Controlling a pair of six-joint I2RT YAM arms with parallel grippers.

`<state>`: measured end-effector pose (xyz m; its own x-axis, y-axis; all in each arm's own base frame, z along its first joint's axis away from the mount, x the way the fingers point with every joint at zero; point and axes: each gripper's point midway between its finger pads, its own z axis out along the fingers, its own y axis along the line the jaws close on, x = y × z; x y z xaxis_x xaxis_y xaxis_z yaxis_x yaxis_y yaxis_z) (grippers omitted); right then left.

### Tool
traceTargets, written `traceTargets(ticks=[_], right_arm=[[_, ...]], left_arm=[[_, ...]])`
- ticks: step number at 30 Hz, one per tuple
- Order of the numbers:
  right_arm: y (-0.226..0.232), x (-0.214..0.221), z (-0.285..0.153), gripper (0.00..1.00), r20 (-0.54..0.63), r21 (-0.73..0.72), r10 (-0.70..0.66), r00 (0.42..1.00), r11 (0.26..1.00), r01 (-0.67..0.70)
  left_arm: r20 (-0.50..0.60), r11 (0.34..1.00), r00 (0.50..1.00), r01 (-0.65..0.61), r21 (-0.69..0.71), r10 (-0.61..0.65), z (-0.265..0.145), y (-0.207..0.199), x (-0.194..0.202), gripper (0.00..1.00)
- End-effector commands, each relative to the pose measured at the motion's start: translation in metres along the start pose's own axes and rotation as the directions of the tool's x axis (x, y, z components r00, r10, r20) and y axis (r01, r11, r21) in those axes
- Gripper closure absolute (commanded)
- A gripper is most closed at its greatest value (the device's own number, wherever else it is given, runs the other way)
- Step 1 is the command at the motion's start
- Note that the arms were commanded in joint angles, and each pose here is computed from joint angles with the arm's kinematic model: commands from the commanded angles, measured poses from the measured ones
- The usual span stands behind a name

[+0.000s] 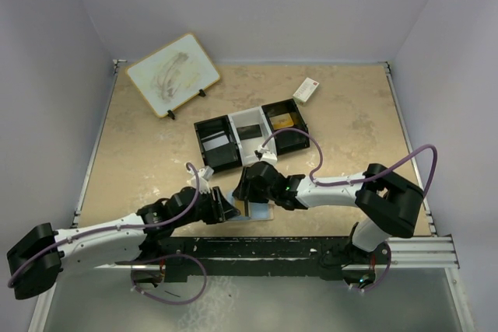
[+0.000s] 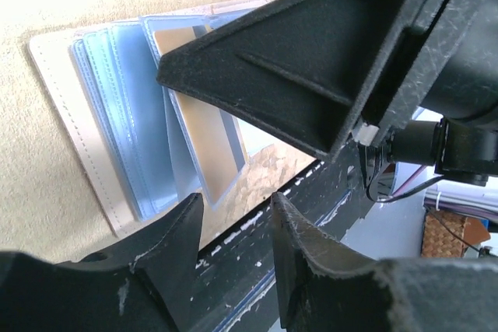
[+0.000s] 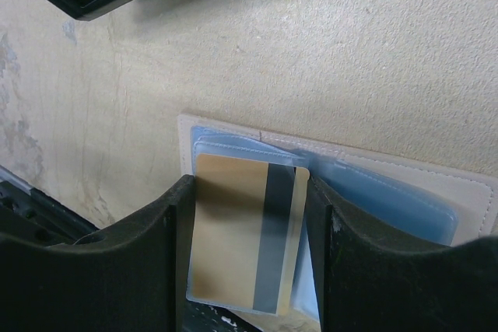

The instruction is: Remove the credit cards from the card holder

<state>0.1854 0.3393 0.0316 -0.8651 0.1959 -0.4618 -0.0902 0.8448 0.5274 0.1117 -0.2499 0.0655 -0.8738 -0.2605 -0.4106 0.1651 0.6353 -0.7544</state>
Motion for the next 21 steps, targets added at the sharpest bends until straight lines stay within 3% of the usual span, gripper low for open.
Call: traceTargets(ticks=[1,7,15,21], right_arm=[[-0.005,-0.006,0.001,0.46,0.034,0.016,0.019,0.999,1.000,-0.020],[-0.005,-0.006,0.000,0.46,0.036,0.013,0.020,0.999,1.000,-0.020],[0.003,-0.008,-0.004,0.44,0.037,-0.024,0.023,0.999,0.999,-0.022],[0.011,-0.016,-0.014,0.40,0.061,-0.056,0.015,0.998,0.998,-0.011]], left_arm=[[0.086,0.993,0.994,0.054,0.108,-0.064,0.008,-0.018,-0.014,0.65],[0.092,0.994,0.992,0.077,0.081,-0.084,0.017,-0.006,-0.012,0.69],[0.180,0.983,0.974,0.110,0.146,-0.136,0.017,-0.018,-0.030,0.80],[0.149,0.988,0.981,0.108,0.111,-0.124,0.029,-0.012,-0.023,0.83]])
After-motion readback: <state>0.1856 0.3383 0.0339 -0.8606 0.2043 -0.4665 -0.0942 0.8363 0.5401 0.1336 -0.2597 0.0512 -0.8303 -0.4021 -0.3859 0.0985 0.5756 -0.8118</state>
